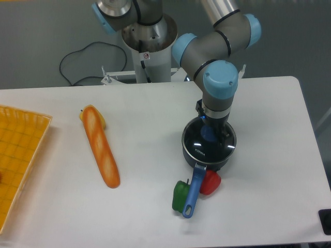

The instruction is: Open the lid

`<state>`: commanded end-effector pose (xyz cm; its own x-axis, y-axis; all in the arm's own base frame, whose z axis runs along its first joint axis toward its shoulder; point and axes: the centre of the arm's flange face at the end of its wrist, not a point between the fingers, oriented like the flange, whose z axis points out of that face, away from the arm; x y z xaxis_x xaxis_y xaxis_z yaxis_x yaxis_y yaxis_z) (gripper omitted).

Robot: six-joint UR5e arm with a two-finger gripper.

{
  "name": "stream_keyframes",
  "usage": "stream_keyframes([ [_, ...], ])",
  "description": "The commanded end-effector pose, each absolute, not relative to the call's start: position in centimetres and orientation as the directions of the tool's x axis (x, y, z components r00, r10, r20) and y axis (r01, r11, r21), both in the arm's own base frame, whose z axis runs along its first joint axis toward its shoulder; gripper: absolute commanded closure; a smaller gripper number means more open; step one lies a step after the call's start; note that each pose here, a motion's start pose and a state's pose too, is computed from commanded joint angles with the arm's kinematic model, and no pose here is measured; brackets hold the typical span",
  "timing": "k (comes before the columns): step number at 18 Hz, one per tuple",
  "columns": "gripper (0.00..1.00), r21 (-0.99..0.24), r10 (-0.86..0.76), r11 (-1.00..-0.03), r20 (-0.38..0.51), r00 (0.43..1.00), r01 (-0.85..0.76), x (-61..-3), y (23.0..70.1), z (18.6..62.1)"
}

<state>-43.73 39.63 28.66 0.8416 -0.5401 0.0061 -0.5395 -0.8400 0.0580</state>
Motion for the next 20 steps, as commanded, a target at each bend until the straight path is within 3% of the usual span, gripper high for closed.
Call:
stream_keyframes([
  [3,0.00,0.059,-0.541,-0.839,0.008,0.841,-0.541,-43.75,39.63,28.57],
  [11,0.28,0.068,-0.545,-0.836,0.016,0.838,-0.545,-43.82,39.56,28.28],
  [20,0.33,0.074,-0.540,-0.839,0.002,0.842,-0.539,-44.23,39.74,29.01],
])
